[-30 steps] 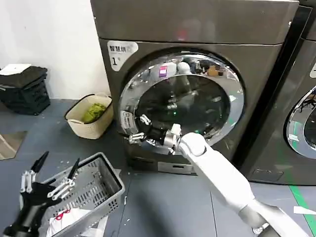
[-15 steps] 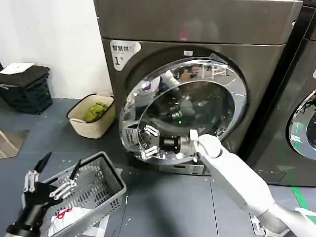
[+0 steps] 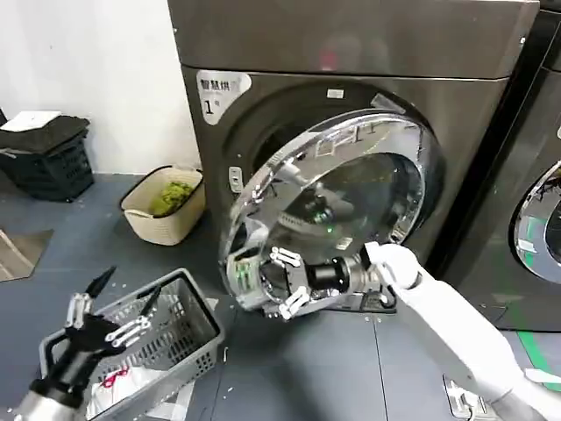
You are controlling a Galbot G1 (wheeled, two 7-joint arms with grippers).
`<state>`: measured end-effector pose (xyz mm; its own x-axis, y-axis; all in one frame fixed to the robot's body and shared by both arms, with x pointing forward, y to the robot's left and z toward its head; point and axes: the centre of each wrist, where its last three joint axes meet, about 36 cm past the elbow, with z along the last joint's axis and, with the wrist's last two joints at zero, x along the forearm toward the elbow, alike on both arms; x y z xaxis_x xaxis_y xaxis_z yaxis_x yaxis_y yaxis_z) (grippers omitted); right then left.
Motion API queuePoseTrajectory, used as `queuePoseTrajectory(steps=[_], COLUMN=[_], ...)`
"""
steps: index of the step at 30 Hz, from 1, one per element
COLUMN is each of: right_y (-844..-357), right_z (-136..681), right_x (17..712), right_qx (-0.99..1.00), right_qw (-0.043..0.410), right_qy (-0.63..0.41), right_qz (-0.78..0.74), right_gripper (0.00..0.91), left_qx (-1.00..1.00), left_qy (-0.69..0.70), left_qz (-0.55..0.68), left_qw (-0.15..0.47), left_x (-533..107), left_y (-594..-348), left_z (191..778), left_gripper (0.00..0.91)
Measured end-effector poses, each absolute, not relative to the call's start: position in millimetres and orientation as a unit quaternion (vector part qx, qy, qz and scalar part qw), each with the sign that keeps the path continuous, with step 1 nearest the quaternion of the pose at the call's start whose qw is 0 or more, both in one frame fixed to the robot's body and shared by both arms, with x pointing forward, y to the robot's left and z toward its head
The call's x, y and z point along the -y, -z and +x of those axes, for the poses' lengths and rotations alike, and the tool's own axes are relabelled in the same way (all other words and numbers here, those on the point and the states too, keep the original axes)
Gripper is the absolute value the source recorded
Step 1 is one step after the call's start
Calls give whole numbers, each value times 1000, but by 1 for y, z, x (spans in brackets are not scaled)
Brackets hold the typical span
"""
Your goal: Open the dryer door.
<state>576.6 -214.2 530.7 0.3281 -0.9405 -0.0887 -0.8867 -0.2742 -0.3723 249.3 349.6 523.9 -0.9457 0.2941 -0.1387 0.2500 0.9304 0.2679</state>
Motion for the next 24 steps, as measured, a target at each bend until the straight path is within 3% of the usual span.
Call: queuePoseTrajectory(steps=[13,24], right_y=[-556,-542], right_z=[534,491], right_x=[270,352], right_qx=[-555,-620], right_qw=[171,143], right_qy=[119,143], right_qz=[-805,-758], right_gripper=[907,907], left_qx=[-964,-943], left_qy=[-146,-171], left_qz=[190,264], left_qw=[111,107], left_x=[-364,-359], left_y=[-540,-540], left_z=[303,335], left_gripper=[907,907])
